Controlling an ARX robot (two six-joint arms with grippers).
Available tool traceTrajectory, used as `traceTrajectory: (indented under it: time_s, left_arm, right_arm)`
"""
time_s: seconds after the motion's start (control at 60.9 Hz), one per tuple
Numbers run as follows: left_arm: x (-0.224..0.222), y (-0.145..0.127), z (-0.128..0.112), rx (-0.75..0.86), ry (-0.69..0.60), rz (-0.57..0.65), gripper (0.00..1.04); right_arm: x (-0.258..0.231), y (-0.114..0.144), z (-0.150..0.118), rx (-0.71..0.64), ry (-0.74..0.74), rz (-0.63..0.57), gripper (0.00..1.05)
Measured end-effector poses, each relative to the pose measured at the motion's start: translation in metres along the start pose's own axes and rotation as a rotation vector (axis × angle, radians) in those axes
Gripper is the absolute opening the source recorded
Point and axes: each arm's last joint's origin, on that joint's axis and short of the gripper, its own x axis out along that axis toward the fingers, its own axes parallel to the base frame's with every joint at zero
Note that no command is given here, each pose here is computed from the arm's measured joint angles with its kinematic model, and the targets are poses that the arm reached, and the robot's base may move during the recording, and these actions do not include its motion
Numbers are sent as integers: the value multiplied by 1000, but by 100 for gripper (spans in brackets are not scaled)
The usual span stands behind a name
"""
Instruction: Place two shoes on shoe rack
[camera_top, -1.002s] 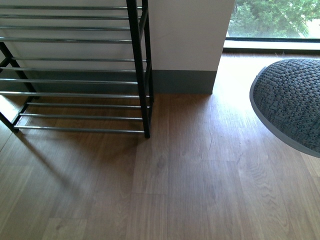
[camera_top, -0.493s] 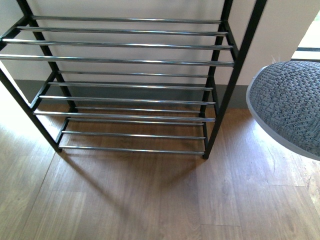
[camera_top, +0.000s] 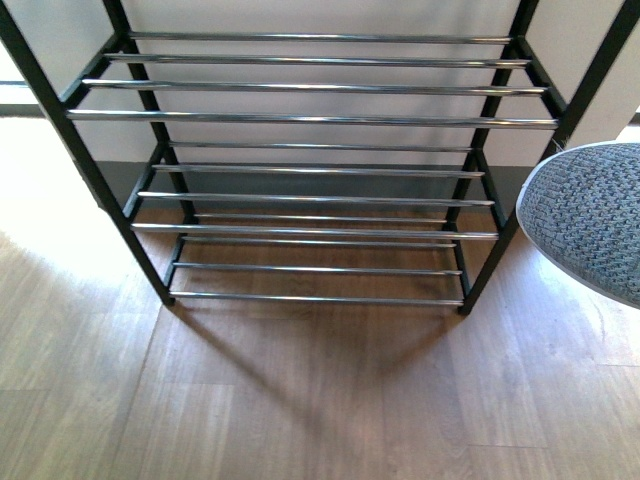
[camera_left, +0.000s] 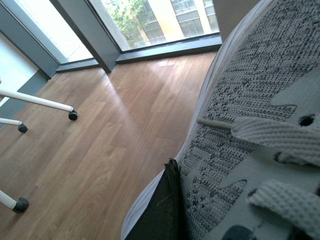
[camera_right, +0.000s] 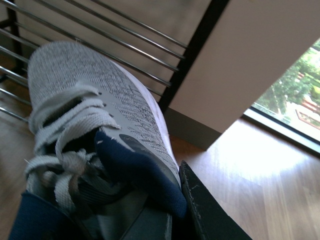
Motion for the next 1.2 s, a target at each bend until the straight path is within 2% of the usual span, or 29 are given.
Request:
traceTrajectory:
  time_s: [1.101, 1.15, 1.199]
  left_arm:
    - [0, 0, -1, 2, 1, -5, 2]
    - [0, 0, -1, 2, 1, -5, 2]
    - [0, 0, -1, 2, 1, -6, 2]
  right_arm:
    - [0, 1, 0, 2, -1, 9, 1]
    - [1, 0, 0, 56, -96, 70, 1]
    - [1, 0, 2, 107, -116, 95, 1]
